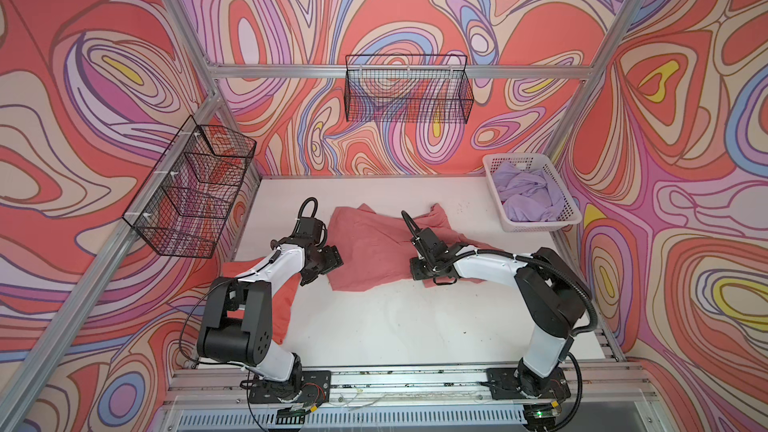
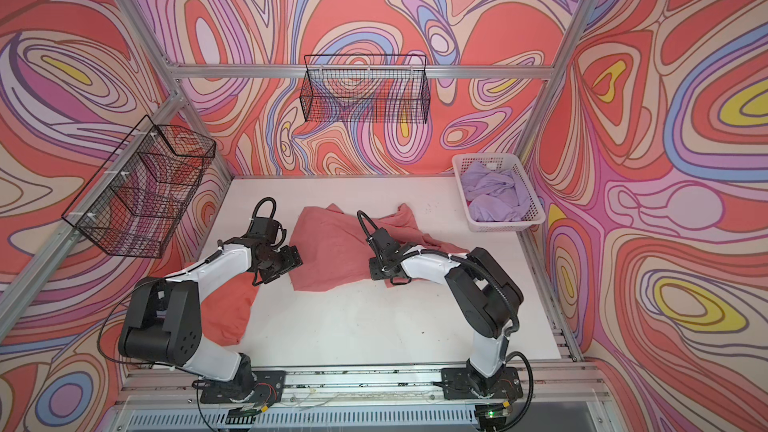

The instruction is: Fold and stack the t-shirts

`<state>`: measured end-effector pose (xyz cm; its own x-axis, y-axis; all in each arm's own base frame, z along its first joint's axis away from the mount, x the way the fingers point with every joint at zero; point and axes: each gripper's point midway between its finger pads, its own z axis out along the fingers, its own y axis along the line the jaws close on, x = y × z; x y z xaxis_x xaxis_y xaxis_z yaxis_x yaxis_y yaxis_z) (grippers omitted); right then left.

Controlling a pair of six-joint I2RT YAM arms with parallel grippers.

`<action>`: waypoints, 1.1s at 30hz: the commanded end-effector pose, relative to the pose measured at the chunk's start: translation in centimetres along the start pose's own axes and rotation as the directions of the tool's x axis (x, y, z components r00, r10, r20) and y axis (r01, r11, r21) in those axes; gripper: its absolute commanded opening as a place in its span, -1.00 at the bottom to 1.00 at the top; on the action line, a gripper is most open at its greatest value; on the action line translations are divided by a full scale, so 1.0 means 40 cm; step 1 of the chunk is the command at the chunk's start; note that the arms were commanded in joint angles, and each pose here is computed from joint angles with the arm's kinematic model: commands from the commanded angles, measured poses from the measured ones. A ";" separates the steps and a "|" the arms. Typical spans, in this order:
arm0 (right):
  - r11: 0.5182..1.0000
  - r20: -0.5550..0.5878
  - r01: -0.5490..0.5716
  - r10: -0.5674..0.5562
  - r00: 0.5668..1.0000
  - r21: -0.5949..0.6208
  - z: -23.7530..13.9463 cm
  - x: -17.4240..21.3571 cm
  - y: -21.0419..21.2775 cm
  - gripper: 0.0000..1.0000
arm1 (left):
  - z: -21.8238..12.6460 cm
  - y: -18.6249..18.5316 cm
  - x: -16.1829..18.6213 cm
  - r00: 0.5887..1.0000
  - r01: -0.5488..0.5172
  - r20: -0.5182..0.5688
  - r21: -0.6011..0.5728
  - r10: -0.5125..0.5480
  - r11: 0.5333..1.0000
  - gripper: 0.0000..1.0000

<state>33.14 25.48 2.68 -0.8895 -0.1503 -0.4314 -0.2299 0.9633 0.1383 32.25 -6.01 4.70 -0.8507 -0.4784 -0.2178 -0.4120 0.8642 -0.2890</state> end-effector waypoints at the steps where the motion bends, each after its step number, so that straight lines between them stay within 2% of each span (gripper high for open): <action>1: 0.995 -0.019 0.037 -0.036 0.999 0.098 -0.007 0.002 -0.042 -0.89 | -0.015 0.013 -0.007 1.000 0.011 0.023 -0.017 -0.010 1.000 0.68; 2: 0.992 -0.017 0.040 -0.039 0.999 0.120 -0.021 0.000 -0.057 -1.00 | -0.016 0.011 -0.009 1.000 0.005 0.024 -0.018 -0.005 1.000 0.68; 6: 0.989 0.027 0.018 -0.022 0.999 0.146 -0.104 -0.026 -0.115 -1.00 | -0.009 -0.003 -0.020 1.000 -0.017 0.019 -0.004 0.017 1.000 0.62; 9: 0.989 0.040 0.025 -0.031 0.999 0.146 -0.140 -0.032 -0.133 -1.00 | 0.013 -0.039 -0.019 0.999 -0.049 -0.004 0.039 0.049 0.998 0.46; 13: 0.990 0.022 0.041 -0.044 0.999 0.135 -0.136 -0.029 -0.127 -1.00 | 0.049 -0.080 0.009 0.990 -0.134 -0.038 0.033 0.136 0.990 0.26; 19: 0.991 0.050 0.022 -0.029 0.998 0.134 -0.143 -0.047 -0.124 -1.00 | 0.081 -0.090 0.080 0.980 -0.179 -0.082 0.045 0.183 0.983 -0.09; 22: 0.989 0.059 0.027 -0.035 0.998 0.146 -0.150 -0.055 -0.129 -1.00 | 0.086 -0.073 0.116 0.977 -0.183 -0.104 0.023 0.185 0.983 -0.39; 25: 0.988 0.065 0.026 -0.037 0.997 0.154 -0.156 -0.059 -0.133 -1.00 | 0.090 -0.056 0.128 0.980 -0.167 -0.109 0.000 0.166 0.986 -0.99; 29: 0.987 0.068 0.031 -0.042 0.997 0.156 -0.170 -0.064 -0.134 -1.00 | 0.035 -0.079 0.115 0.985 -0.141 -0.097 0.019 0.142 0.990 -1.00; 33: 0.987 0.095 0.038 -0.053 0.994 0.157 -0.219 -0.080 -0.136 -1.00 | -0.110 -0.111 0.127 0.978 -0.194 -0.081 0.008 0.194 0.981 -1.00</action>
<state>33.35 19.34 8.12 -0.8625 -0.1835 -0.4717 -0.2053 0.9787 -0.0052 29.85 -11.60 4.66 -0.9371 -0.3012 -0.1765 -0.2472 0.9295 -0.2738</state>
